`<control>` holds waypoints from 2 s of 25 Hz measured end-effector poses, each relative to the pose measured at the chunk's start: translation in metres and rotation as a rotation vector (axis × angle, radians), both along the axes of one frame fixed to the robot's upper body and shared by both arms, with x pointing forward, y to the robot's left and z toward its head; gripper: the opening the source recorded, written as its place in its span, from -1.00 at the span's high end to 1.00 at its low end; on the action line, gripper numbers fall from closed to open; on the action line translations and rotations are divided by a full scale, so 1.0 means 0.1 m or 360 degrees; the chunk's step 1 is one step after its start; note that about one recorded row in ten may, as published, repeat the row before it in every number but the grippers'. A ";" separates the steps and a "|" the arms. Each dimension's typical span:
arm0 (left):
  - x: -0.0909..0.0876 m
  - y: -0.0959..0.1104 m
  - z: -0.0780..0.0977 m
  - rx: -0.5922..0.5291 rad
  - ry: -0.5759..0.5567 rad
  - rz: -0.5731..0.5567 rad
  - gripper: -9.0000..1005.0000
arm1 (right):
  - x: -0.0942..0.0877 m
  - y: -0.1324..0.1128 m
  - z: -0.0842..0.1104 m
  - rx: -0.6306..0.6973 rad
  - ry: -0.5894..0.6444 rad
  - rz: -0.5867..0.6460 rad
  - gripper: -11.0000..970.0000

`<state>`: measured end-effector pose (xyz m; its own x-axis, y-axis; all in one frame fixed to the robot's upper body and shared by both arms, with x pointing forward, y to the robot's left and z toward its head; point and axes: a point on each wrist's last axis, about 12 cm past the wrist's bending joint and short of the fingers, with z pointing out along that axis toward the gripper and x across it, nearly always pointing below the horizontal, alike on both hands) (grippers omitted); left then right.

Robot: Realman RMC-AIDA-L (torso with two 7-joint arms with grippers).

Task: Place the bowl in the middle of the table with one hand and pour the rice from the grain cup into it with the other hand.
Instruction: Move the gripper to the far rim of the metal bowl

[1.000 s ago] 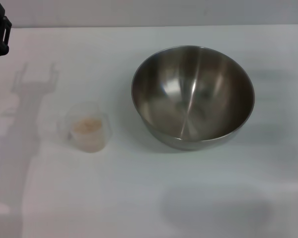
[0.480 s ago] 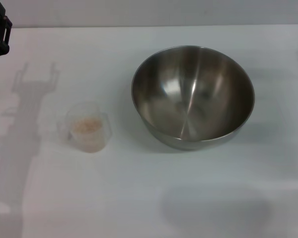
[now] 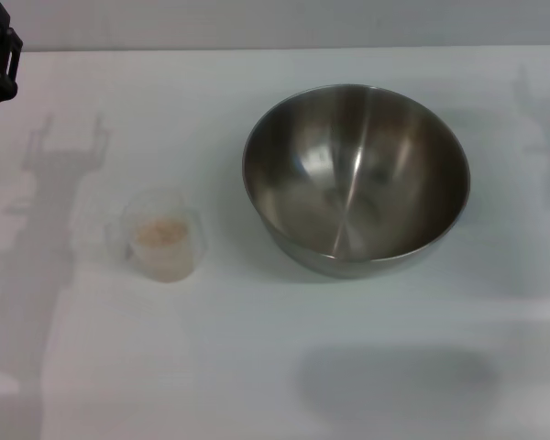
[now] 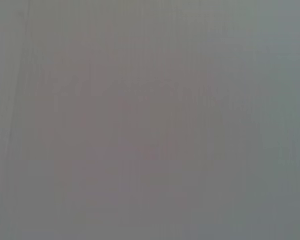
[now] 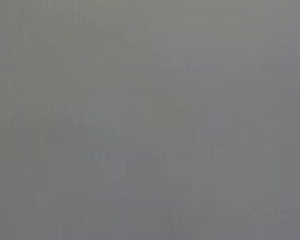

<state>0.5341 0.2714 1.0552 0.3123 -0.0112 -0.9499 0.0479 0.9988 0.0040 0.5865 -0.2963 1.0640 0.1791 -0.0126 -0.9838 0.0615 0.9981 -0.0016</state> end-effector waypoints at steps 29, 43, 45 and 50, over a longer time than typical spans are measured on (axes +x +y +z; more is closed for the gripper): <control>0.01 0.04 0.00 0.0024 0.0006 0.0012 -0.38 | 0.53 0.17 0.32 -0.0765 0.0416 -0.0598 -0.48; 0.02 0.04 -0.01 0.0028 0.0024 0.0015 -0.38 | 0.62 0.19 0.44 -0.0372 0.0744 -0.0085 -0.48; 0.03 0.04 -0.01 0.0026 0.0032 0.0017 -0.38 | 0.64 0.19 0.47 -0.0317 0.0748 0.0000 -0.48; 0.03 0.04 -0.02 0.0025 0.0038 0.0016 -0.38 | 0.61 0.09 0.58 -0.0216 0.0732 0.0195 -0.48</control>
